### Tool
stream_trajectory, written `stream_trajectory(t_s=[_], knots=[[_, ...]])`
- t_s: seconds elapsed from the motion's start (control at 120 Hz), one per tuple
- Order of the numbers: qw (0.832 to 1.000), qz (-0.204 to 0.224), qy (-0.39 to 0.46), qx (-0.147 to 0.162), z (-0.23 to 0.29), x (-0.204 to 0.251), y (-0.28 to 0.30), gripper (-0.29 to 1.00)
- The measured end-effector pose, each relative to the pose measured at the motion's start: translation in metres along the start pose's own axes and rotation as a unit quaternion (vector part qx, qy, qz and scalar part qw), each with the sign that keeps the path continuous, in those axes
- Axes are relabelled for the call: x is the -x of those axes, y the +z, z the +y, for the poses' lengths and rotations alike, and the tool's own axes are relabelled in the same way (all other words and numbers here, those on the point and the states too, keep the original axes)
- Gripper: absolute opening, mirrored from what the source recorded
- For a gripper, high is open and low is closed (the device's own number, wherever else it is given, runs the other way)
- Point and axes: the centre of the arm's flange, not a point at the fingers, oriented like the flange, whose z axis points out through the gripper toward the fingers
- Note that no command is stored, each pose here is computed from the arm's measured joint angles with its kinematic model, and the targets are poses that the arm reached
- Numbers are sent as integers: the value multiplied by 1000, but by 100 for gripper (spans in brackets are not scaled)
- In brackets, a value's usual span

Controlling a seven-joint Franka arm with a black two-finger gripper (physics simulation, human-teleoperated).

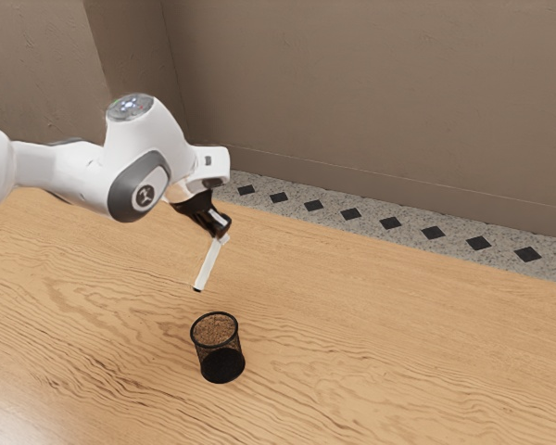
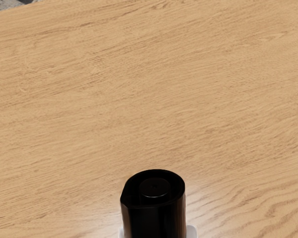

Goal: Put the marker into the pen holder.

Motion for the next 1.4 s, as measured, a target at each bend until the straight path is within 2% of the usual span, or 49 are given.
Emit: stream_trajectory(t_s=[0.2,0.358,0.517,0.783,0.9,1.042,1.267,1.3,1.4], knots=[[999,-5,44,19,63,-9,14,-8],[999,-14,27,14,48,-9,27,-8],[999,-17,30,20,61,-9,33,-8],[999,8,26,24,63,-12,-1,-8],[999,-1,31,33,76,4,-10,-8],[998,-32,31,38,86,29,-3,-8],[996,-88,-14,31,54,71,27,-8],[995,-97,-17,30,52,76,33,-5],[994,-107,-14,34,56,79,39,18]])
